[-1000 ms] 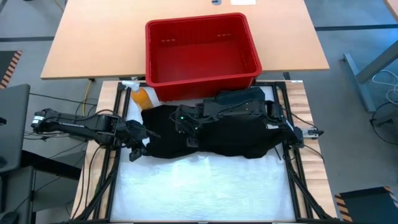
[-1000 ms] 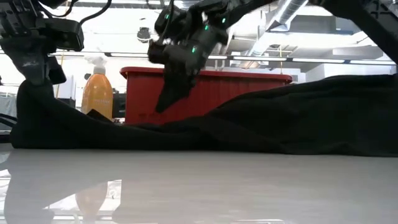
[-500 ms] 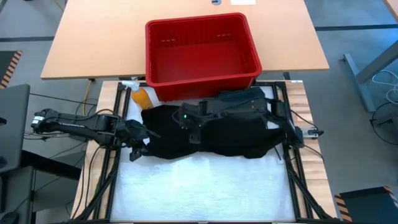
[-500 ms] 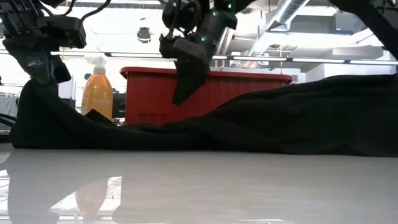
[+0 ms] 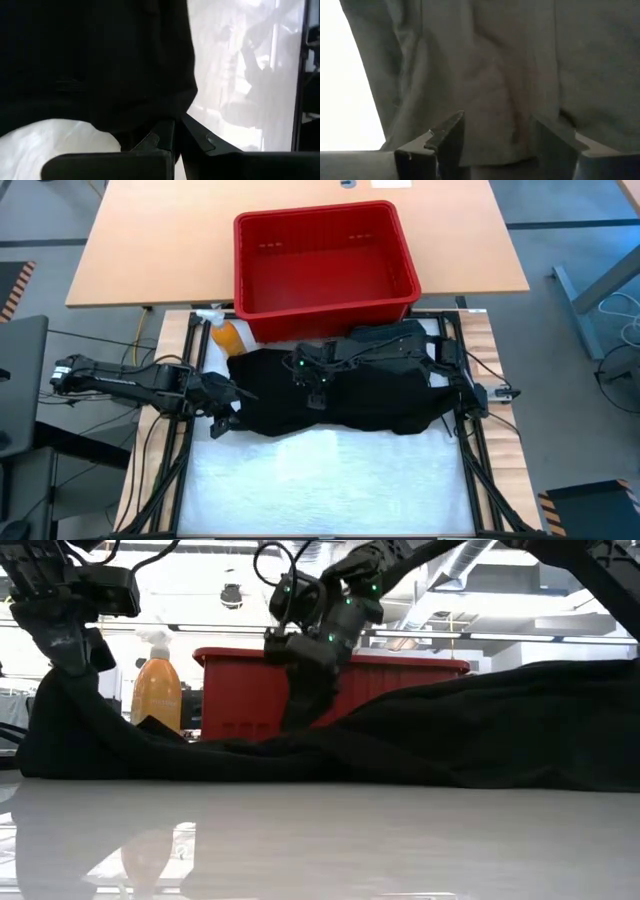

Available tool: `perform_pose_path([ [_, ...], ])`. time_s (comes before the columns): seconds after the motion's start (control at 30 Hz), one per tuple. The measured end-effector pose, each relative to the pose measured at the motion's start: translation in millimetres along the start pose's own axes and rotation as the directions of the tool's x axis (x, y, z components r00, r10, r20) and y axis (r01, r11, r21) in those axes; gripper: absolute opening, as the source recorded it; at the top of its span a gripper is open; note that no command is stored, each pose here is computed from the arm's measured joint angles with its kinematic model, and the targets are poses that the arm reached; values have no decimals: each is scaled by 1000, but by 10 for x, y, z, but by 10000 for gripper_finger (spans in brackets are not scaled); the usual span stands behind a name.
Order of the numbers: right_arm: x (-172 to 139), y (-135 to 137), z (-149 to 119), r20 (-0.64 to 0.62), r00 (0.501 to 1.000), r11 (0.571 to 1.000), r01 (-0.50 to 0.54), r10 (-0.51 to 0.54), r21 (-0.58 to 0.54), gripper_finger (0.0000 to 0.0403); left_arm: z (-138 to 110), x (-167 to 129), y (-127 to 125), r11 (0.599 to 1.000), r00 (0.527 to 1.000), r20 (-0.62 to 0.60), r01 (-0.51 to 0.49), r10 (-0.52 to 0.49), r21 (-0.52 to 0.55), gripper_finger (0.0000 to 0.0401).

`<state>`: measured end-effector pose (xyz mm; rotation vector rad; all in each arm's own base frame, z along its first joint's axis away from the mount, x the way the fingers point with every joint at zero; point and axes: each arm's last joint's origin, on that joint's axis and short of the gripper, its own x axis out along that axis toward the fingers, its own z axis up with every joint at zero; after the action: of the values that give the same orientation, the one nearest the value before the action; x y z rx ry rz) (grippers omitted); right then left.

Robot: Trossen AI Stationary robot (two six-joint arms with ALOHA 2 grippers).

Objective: Fold Laundry from Bin
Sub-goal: Fold the black shirt from the red laundry bin

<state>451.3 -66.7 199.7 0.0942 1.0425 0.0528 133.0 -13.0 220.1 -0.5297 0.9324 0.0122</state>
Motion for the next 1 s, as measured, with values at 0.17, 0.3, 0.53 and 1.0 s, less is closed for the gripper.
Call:
perform_pose_path([
  [0.17,81,-15,-26,48,999,999,16,-14,-42,235,10,0,7,999,999,21,-26,27,-47,0],
  [0.3,124,-23,-69,38,999,997,23,-20,-68,201,10,-1,9,996,999,23,-28,30,-88,0],
  [0.53,120,-13,-80,24,1000,999,12,-11,-38,36,7,-1,11,999,999,19,-32,32,-19,0],
  [1.0,-428,771,297,144,964,973,-216,226,-77,11,3,-1,13,986,999,14,-35,33,162,0],
])
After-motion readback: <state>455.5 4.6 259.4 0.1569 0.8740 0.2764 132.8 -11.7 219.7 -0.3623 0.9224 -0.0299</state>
